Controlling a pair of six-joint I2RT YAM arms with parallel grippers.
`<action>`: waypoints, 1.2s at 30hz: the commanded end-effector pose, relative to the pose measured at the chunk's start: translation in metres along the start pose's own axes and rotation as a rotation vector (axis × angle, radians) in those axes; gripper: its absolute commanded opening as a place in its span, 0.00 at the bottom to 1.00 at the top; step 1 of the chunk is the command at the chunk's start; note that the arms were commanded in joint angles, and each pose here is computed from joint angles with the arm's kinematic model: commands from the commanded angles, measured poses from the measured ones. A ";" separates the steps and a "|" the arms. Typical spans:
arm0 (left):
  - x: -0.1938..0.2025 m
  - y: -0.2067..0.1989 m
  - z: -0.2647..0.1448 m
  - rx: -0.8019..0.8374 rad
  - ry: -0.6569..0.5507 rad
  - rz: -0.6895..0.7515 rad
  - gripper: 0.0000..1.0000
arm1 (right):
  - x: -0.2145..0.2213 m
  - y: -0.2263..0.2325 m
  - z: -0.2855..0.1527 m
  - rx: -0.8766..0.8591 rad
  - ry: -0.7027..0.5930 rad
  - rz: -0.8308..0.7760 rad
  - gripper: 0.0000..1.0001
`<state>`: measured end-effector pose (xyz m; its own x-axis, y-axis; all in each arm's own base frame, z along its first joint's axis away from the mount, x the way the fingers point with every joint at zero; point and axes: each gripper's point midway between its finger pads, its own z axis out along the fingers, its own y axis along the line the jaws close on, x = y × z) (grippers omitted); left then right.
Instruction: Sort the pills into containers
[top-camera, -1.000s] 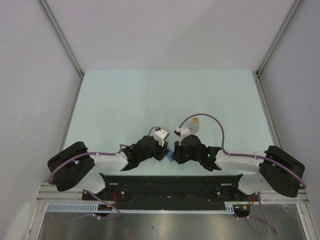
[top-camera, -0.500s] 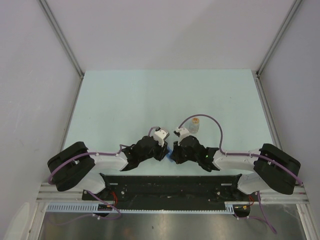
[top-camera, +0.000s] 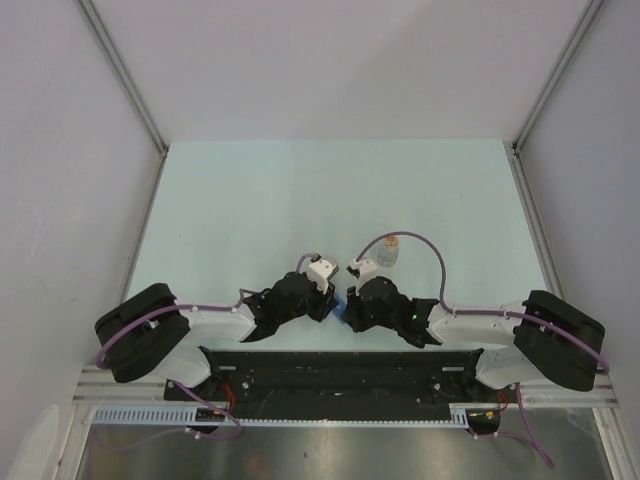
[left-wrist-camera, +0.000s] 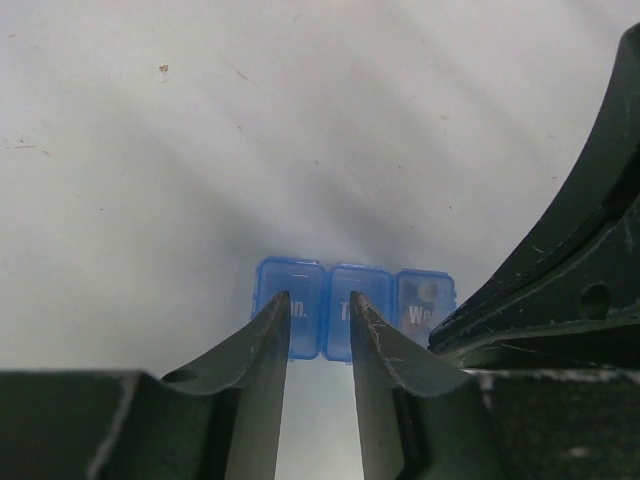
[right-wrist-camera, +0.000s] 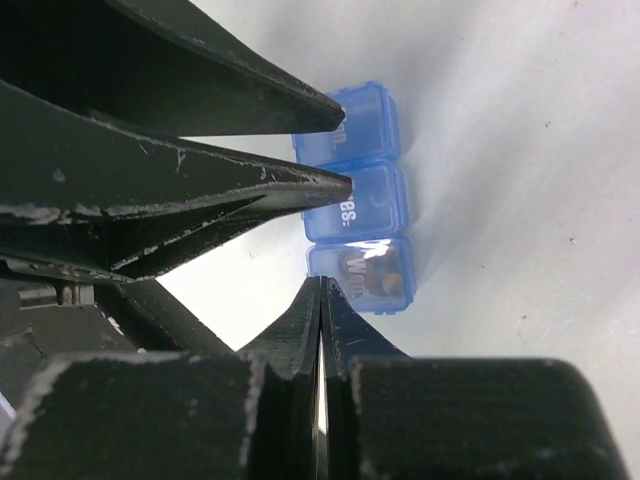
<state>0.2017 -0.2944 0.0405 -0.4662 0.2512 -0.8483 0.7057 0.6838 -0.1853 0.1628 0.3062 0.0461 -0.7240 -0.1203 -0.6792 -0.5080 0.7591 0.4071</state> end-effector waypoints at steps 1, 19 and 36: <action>0.037 0.007 -0.006 -0.027 0.123 0.015 0.35 | 0.022 -0.024 -0.007 0.095 0.054 -0.010 0.00; 0.034 0.006 -0.005 -0.025 0.118 0.020 0.35 | 0.057 -0.049 0.004 0.179 0.131 -0.001 0.00; 0.033 0.006 -0.003 -0.024 0.120 0.016 0.35 | 0.028 -0.022 -0.019 0.084 0.025 0.002 0.00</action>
<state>0.2013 -0.2951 0.0401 -0.4651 0.2522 -0.8486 0.7073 0.6823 -0.1849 0.1499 0.2852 0.0212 -0.7503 -0.1131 -0.6514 -0.4481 0.8113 0.3754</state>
